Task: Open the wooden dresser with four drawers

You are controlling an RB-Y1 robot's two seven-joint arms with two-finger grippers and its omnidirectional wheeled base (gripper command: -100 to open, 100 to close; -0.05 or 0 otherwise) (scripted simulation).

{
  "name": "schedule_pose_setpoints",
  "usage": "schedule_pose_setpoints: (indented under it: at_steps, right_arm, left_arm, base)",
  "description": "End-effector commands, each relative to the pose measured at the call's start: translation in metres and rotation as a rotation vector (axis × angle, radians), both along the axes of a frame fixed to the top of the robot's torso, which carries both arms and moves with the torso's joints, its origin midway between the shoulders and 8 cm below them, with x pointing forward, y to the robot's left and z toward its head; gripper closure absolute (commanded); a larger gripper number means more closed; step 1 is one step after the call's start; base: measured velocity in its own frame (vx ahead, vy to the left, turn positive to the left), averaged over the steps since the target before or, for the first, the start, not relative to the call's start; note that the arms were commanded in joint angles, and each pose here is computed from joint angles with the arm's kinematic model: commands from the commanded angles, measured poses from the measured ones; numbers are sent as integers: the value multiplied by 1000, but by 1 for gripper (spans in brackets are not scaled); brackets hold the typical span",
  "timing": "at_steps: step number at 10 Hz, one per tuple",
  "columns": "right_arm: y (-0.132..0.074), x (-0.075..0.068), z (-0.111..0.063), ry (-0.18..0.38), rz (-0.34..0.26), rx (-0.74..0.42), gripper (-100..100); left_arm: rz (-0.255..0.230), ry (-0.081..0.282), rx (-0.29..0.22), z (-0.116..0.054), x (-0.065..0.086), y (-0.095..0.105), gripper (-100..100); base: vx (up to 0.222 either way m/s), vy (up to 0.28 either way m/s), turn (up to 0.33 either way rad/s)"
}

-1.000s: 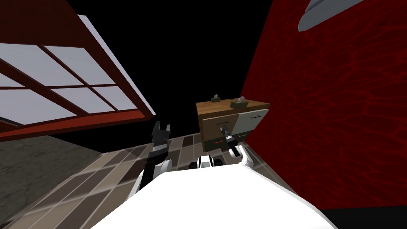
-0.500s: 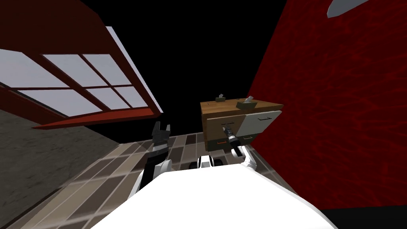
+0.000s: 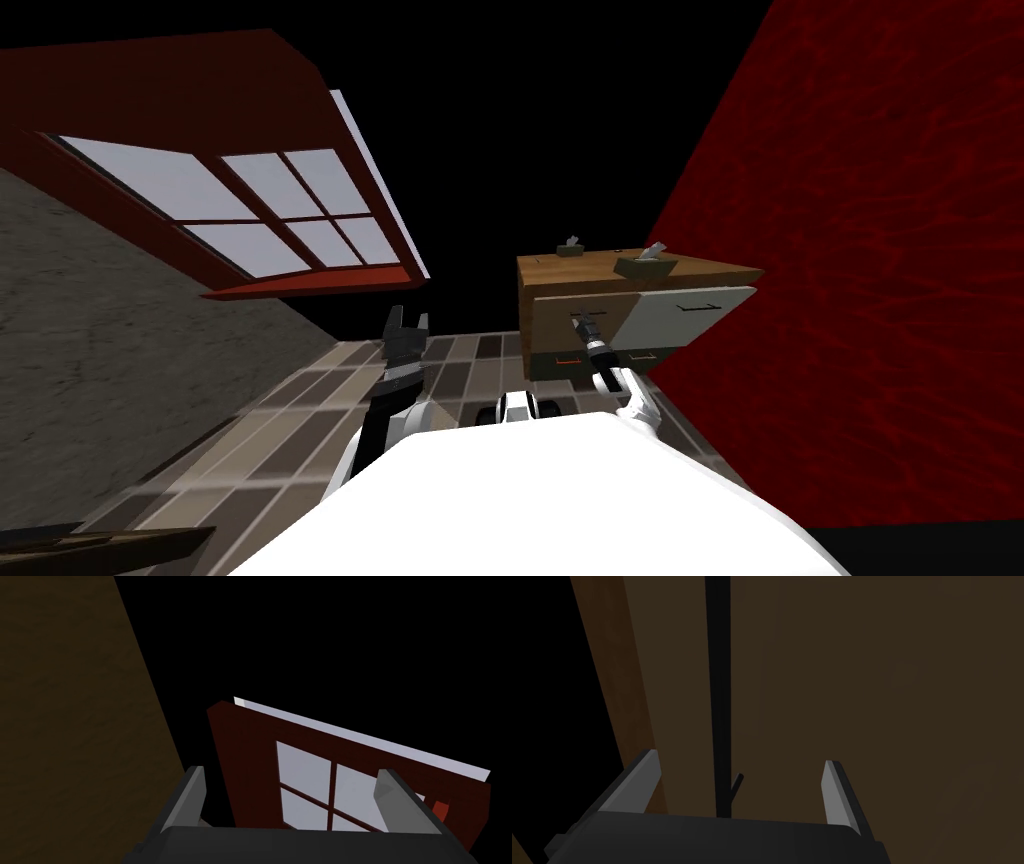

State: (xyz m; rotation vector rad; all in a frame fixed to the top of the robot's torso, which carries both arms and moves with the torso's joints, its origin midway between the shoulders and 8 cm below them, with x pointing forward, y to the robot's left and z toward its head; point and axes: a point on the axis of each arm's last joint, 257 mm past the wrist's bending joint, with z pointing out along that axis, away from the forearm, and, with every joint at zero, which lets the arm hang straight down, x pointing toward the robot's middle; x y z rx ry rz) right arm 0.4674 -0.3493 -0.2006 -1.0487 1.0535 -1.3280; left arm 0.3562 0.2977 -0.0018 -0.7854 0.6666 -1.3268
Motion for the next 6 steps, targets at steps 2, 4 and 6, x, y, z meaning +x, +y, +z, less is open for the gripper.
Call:
schedule_pose_setpoints:
  at_steps: [2, 4, 6]
  right_arm:
    - [38, 4, -5, 3, 62, -1, 100]
    - [72, 7, -8, 2, 118, 0, 100]
    - [106, 8, -10, -1, 173, 1, 100]
  left_arm:
    - [0, 0, 0, 0, 0, 0, 0]
    - [0, 0, 0, 0, 0, 0, 0]
    - [0, 0, 0, 0, 0, 0, 0]
  base:
    - [16, -38, -319]
    - [23, -50, -294]
    - [31, -48, -238]
